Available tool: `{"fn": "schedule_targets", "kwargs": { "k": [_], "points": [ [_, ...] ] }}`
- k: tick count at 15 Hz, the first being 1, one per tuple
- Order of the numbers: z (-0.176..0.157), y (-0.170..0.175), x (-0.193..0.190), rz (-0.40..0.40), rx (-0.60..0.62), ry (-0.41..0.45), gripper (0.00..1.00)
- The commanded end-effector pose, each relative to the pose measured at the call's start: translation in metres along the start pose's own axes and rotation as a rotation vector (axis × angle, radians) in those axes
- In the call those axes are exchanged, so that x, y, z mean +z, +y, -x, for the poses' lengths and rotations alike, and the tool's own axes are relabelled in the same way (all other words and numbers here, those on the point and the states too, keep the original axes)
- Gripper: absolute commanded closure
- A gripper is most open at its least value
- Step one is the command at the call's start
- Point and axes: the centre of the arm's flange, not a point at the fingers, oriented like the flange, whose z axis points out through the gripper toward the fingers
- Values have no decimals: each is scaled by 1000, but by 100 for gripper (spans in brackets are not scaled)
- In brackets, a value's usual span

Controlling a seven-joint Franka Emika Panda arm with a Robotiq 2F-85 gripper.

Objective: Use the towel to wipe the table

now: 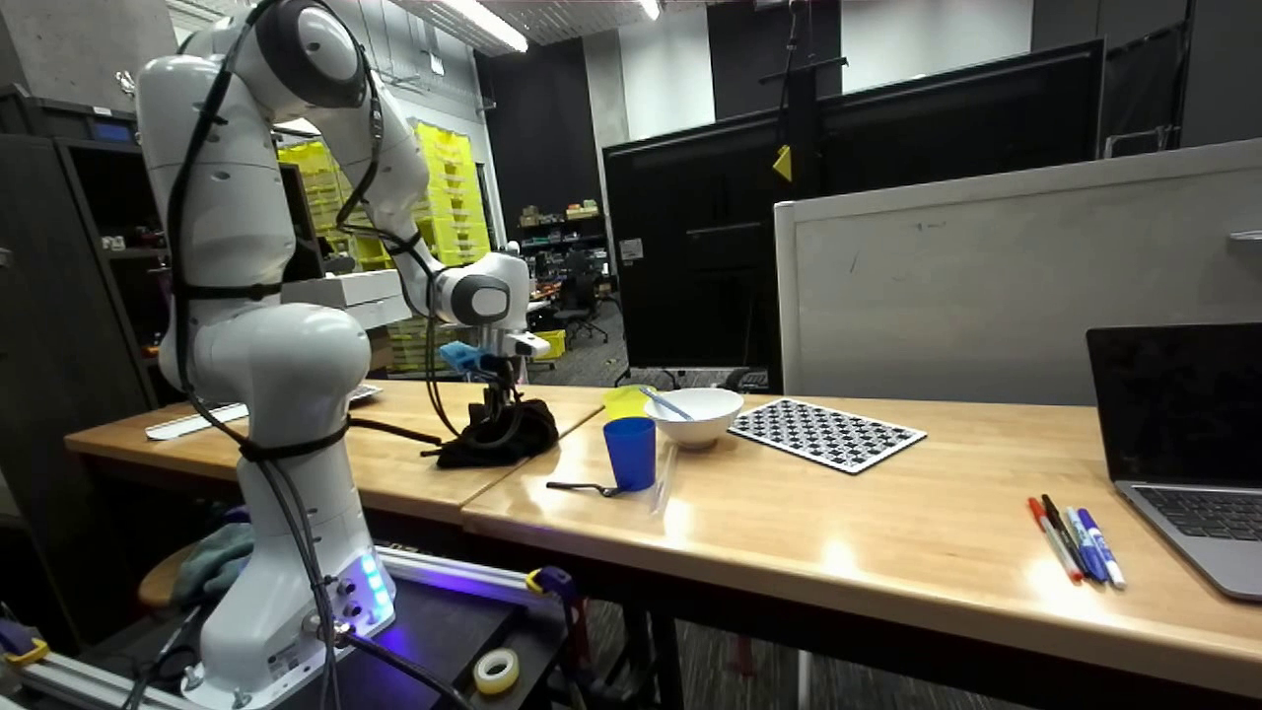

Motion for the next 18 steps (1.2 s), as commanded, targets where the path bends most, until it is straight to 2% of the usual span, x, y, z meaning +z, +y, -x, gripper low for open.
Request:
{"fn": "schedule_targets", "kwargs": {
  "k": [1,5,10,18],
  "points": [
    [28,3,36,0,-22,-37,97],
    [41,-16,43,-35,-41,-48,97],
    [64,-56,52,-72,-69,-80,97],
    [103,-127,61,-71,-132,-102,97]
  ]
}}
